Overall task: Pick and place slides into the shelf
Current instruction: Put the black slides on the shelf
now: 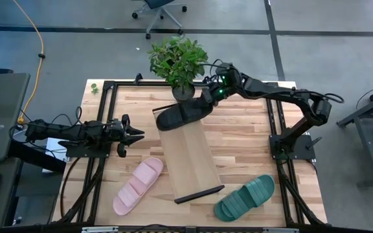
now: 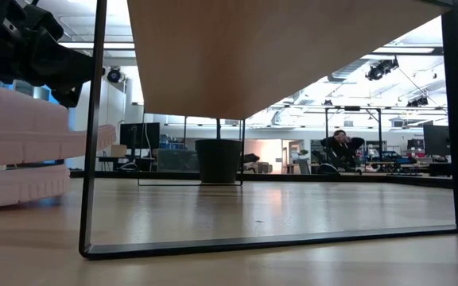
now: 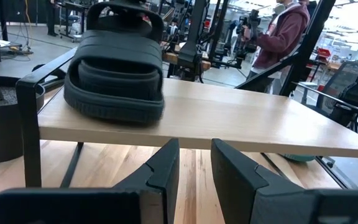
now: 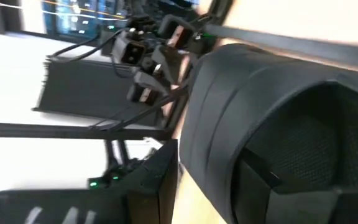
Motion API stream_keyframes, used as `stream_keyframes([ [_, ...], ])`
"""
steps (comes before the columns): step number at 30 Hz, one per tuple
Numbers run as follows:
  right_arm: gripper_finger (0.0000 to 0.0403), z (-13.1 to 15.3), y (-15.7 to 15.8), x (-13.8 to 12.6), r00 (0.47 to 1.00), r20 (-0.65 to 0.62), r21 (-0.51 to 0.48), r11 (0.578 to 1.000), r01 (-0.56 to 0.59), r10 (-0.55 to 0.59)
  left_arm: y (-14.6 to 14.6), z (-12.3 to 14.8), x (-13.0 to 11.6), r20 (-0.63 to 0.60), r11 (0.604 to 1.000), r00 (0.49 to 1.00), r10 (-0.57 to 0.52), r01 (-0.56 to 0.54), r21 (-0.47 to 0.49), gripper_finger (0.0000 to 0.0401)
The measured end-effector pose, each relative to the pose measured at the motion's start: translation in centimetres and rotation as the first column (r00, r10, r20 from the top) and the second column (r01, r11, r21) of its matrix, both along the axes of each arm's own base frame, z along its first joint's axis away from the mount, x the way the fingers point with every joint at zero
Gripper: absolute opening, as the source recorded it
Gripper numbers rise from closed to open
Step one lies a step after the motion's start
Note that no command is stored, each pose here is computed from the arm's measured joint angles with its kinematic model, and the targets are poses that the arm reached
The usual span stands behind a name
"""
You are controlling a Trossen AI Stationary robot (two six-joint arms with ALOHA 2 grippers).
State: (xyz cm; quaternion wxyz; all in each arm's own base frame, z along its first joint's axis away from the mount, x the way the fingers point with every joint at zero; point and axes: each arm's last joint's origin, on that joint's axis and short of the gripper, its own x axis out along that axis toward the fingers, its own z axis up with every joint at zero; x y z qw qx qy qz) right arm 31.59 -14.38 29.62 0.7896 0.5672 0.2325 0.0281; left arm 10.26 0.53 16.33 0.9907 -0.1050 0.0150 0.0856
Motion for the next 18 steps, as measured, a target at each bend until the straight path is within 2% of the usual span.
stream_keyframes([
  [7,0.0114,1.2,0.1,-0.1,0.998,-0.056,-0.073,0.997,-0.001,-0.003,0.0,0.0,0.0,0.0,1.0,1.0,0.0,0.0,0.0,0.0083],
  [12,0.0114,1.2,0.8,0.2,0.997,-0.072,-0.079,0.997,-0.012,0.006,0.0,0.0,0.0,0.0,1.0,1.0,0.0,0.0,0.0,0.0083],
  [18,0.0114,0.7,1.7,0.4,0.991,-0.13,-0.143,0.99,0.005,-0.024,0.0,0.0,0.0,0.0,1.0,1.0,0.0,0.0,0.0,0.0083],
])
